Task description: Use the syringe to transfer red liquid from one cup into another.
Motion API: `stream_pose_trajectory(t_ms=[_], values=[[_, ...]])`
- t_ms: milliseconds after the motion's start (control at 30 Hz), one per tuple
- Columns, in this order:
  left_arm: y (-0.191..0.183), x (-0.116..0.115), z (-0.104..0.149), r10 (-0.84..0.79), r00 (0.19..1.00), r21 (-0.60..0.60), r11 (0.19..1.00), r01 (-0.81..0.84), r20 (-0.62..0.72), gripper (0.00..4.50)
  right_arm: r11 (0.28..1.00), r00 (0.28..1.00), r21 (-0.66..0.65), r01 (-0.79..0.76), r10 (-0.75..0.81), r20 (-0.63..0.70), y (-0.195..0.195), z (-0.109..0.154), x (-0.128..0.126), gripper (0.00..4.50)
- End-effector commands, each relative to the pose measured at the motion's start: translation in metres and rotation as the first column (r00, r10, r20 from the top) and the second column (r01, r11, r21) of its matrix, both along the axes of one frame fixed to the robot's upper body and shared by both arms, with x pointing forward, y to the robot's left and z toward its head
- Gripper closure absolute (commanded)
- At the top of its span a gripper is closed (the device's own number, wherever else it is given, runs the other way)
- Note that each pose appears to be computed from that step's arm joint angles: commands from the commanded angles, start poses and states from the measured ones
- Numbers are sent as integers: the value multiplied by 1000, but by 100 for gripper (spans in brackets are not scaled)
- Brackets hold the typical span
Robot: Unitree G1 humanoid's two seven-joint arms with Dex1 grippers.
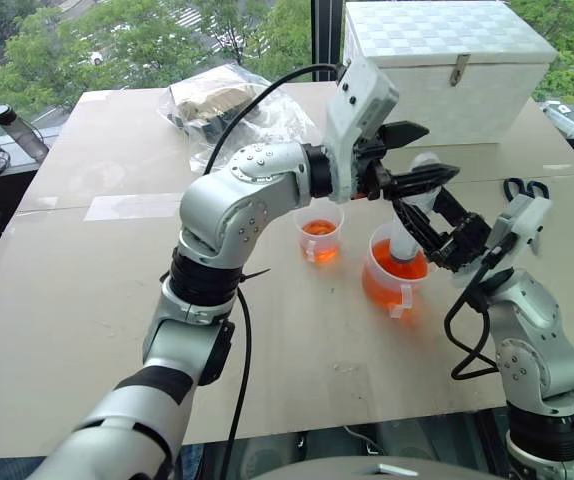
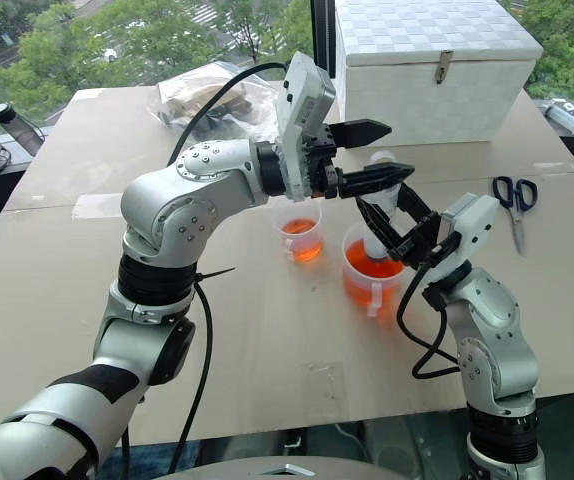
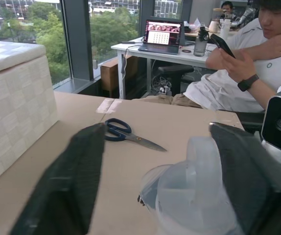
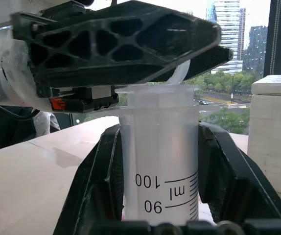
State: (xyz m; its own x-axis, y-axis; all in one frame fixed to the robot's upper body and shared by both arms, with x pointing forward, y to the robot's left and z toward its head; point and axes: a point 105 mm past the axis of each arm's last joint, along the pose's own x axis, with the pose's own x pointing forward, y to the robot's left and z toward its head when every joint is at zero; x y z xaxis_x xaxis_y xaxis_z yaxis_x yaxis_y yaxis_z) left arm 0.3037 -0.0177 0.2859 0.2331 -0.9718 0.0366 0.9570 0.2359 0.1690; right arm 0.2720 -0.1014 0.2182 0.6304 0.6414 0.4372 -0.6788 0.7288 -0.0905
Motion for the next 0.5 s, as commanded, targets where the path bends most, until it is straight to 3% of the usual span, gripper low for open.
stream_pose_trajectory(t_ms=[33, 133, 267, 500], values=[[3, -10, 11, -54, 998, -15, 998, 55, 40, 313, 1000, 998, 3, 5, -5, 61, 0, 11, -7, 299], [2, -16, 7, -90, 996, 4, 996, 90, 30, 447, 1000, 998, 0, 10, -10, 57, -1, 10, -6, 299], [2, -17, 8, -86, 996, 1, 996, 86, 25, 447, 1000, 999, -1, 13, -13, 52, -2, 9, -6, 299], [-5, -20, 37, -84, 995, -66, 994, 88, 55, 447, 1000, 1000, 12, 17, -18, 15, -1, -1, -5, 299]])
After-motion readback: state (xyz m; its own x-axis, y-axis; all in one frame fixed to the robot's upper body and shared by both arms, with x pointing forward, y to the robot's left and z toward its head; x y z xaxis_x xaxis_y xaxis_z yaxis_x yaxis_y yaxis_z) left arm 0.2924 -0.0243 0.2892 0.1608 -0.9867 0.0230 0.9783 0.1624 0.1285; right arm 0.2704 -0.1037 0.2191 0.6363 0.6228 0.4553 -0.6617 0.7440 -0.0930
